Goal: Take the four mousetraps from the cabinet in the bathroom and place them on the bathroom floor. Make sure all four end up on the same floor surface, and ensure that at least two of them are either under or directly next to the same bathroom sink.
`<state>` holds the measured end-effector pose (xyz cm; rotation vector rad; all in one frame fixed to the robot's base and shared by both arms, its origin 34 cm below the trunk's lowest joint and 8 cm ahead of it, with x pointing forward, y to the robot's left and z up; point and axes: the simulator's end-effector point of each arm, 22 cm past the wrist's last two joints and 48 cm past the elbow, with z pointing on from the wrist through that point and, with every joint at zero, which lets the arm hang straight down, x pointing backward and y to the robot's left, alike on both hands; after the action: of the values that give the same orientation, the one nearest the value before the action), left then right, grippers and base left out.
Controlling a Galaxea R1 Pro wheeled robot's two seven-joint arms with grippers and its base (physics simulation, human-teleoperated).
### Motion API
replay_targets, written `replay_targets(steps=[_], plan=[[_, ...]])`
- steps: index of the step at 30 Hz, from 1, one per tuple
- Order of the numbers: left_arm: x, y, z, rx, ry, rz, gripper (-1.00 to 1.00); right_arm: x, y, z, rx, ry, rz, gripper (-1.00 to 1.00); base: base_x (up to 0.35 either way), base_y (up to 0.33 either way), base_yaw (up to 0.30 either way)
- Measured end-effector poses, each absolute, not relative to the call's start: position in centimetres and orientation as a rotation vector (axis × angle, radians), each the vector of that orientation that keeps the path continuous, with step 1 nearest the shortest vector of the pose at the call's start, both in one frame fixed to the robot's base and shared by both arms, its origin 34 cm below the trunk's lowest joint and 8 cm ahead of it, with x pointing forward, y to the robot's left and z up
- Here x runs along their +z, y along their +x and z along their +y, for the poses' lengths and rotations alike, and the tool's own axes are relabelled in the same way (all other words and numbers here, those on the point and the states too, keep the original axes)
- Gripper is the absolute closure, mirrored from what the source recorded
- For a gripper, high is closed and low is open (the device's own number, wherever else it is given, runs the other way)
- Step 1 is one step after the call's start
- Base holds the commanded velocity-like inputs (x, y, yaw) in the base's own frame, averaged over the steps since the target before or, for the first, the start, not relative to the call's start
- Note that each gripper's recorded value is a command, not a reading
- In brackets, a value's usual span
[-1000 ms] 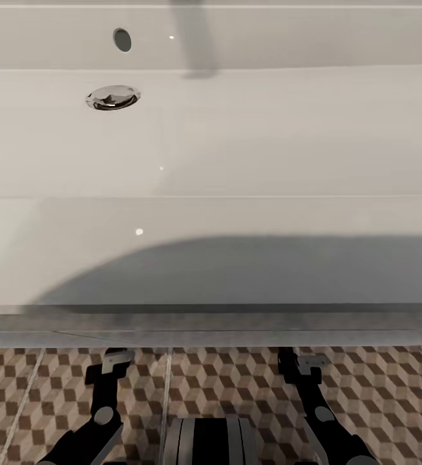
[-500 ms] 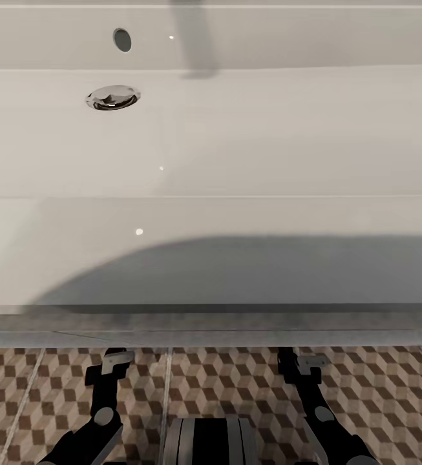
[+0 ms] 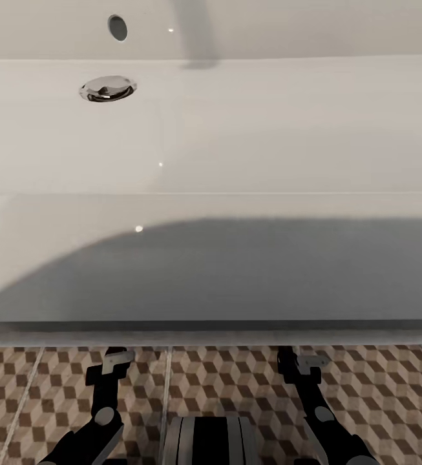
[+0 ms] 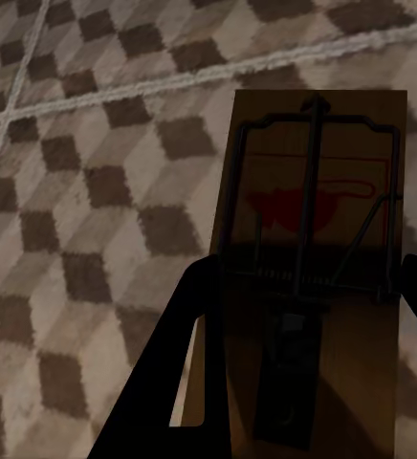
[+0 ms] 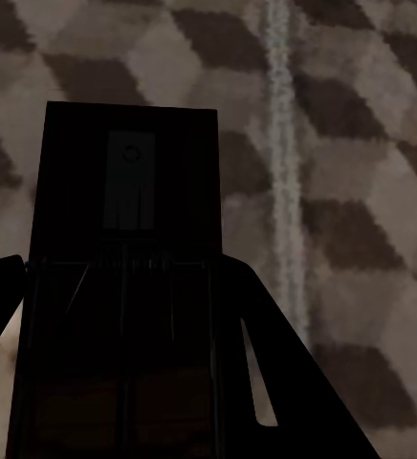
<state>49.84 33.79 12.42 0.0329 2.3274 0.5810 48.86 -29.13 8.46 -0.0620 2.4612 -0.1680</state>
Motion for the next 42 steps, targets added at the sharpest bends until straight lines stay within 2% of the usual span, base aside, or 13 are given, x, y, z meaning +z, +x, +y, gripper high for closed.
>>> replay_targets(steps=[42], plan=[[12.4, 49.9, 33.2, 0.569, 0.024, 2.328, 1.00, 9.9, 50.5, -28.6, -0.138, -0.058, 2.358, 1.00, 0.000, 0.000, 0.000]])
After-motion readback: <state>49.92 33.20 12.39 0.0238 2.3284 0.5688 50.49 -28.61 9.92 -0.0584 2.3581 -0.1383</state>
